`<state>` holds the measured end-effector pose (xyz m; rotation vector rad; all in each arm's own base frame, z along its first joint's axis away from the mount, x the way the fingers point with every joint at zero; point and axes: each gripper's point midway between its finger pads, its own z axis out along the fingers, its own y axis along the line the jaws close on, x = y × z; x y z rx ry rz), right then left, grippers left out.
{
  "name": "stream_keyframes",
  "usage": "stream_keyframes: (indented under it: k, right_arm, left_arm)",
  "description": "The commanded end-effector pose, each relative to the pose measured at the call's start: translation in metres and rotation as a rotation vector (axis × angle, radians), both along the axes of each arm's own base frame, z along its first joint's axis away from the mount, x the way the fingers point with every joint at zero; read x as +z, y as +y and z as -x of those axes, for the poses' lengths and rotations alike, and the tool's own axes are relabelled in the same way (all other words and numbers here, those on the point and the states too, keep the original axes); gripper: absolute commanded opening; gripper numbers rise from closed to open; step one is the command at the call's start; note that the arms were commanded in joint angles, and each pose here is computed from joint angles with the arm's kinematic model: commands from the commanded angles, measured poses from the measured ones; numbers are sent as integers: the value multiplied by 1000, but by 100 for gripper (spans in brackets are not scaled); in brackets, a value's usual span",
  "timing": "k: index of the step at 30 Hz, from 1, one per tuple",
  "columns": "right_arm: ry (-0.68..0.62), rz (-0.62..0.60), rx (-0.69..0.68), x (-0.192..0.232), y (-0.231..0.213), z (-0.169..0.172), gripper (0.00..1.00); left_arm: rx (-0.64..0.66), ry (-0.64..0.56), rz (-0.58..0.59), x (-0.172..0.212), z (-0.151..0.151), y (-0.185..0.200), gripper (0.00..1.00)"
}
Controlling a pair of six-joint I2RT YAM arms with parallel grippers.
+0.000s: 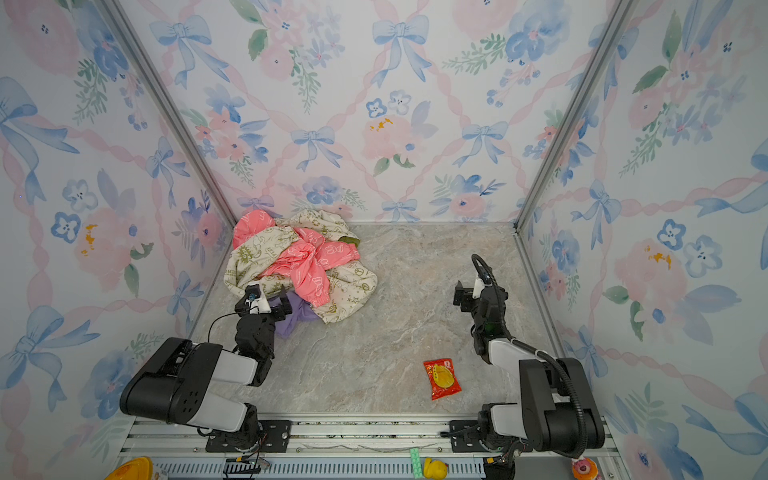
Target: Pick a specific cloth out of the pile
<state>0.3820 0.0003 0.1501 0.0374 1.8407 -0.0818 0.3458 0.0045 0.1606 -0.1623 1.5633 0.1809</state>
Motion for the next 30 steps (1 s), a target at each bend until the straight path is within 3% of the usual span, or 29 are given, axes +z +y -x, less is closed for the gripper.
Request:
stream_keyframes:
  k: [1, 6, 11, 21, 30]
  right_arm:
    - [-2, 11, -9, 13, 4, 9, 97]
    - [-72, -8, 84, 56, 32, 14, 97]
    - [-126, -55, 303, 94, 89, 24, 97]
    - [-61, -59, 697, 93, 196, 71, 97]
    - [-43, -63, 804, 59, 235, 106, 97]
  left_arm:
    - [12, -30, -9, 21, 13, -2, 98]
    - [-8, -61, 131, 61, 31, -7, 98]
    - [1, -63, 311, 72, 48, -2, 98]
    - [32, 253, 495, 2, 42, -16, 98]
    - [71, 410, 623, -58, 46, -25, 98]
